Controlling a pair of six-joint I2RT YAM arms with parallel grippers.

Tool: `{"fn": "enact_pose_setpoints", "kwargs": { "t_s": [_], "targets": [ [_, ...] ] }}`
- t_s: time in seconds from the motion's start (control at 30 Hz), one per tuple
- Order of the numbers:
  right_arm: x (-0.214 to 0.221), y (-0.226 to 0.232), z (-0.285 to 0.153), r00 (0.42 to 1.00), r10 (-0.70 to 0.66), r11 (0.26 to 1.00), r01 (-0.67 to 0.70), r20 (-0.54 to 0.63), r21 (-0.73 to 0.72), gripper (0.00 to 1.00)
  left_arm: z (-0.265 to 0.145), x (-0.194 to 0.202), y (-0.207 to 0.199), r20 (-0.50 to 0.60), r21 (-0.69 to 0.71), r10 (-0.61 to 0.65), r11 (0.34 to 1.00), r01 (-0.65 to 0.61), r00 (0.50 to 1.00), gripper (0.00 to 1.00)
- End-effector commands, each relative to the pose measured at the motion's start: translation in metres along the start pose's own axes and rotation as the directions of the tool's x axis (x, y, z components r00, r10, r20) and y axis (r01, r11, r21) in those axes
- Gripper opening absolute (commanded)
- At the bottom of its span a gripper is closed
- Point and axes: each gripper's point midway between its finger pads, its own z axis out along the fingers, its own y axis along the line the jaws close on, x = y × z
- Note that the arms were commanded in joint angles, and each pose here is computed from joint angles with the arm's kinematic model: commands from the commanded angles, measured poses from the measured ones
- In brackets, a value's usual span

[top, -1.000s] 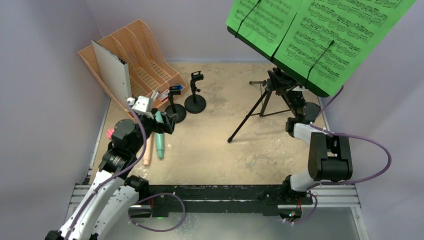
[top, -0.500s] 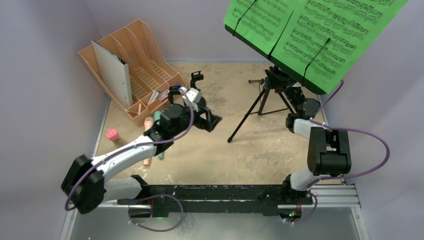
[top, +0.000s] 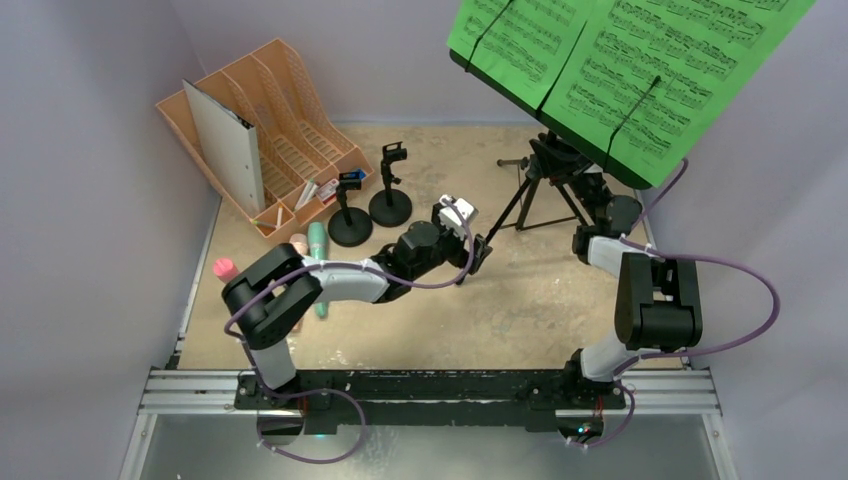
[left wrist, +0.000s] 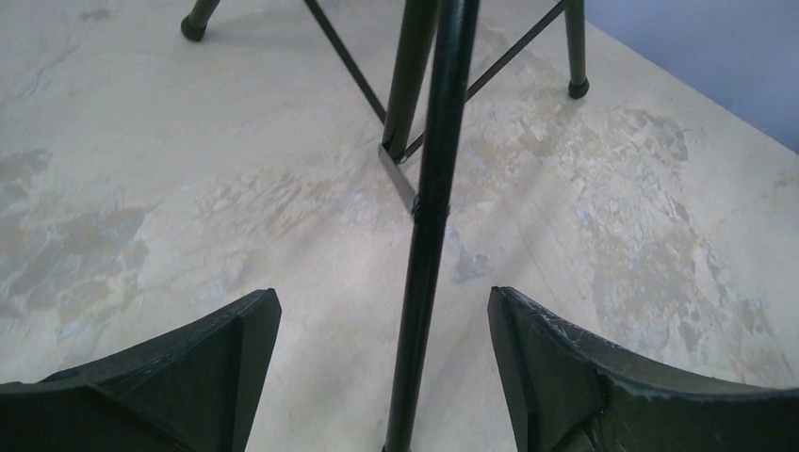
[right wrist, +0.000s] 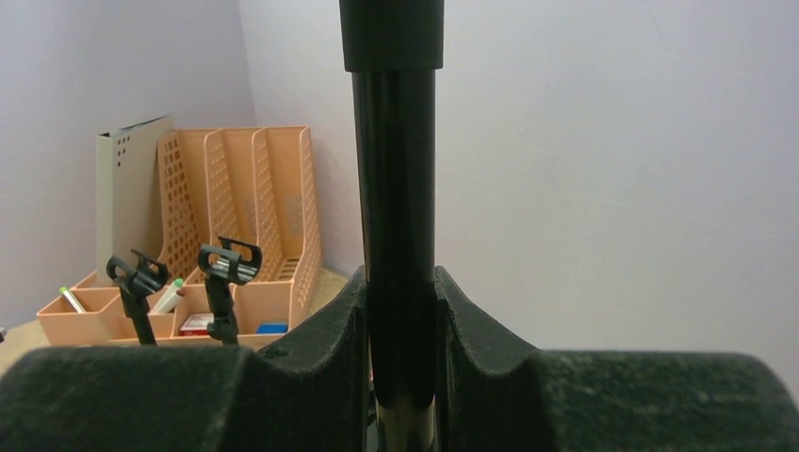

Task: Pack up the instrument practice props
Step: Adjust the music stand at the center of the board.

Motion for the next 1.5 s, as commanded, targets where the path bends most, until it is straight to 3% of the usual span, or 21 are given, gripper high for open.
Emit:
{"fn": "enact_pose_setpoints", "kwargs": {
  "t_s": [0.0,0.23,0.57,1.1,1.3,1.47],
  "targets": [
    [0.013,0.054,-0.016,0.997,-0.062,0.965,0.07,0.039,-0.254,0.0,0.02,-0.031,-0.01,0.128,0.012,0.097,0.995,-0.099,0.987,0.83],
    [0.012,0.056,-0.015,0.998,-0.058,0.96,0.064,0.033,-0.272,0.0,0.035,-0.009,-0.01,0.115,0.02,0.177,0.983,-0.181,0.977,0.63],
    [0.016,0.054,-0.01,0.999,-0.049,0.952,0.053,0.021,-0.302,0.0,0.027,-0.013,-0.002,0.122,-0.049,0.299,0.954,-0.295,0.947,0.0],
    [0.032,0.061,0.013,1.0,0.006,0.879,-0.011,-0.012,-0.477,0.0,-0.033,-0.009,0.018,0.085,-0.358,0.411,0.863,-0.357,0.908,0.0],
    [0.03,0.066,0.009,1.0,0.008,0.877,-0.022,-0.03,-0.48,0.47,-0.028,-0.005,0.022,0.057,-0.386,0.385,0.859,-0.336,0.921,0.0],
    [0.021,0.058,0.006,1.0,-0.01,0.913,-0.003,-0.029,-0.407,0.68,-0.022,-0.002,0.022,0.036,-0.388,0.357,0.866,-0.316,0.933,0.0]
  ]
}}
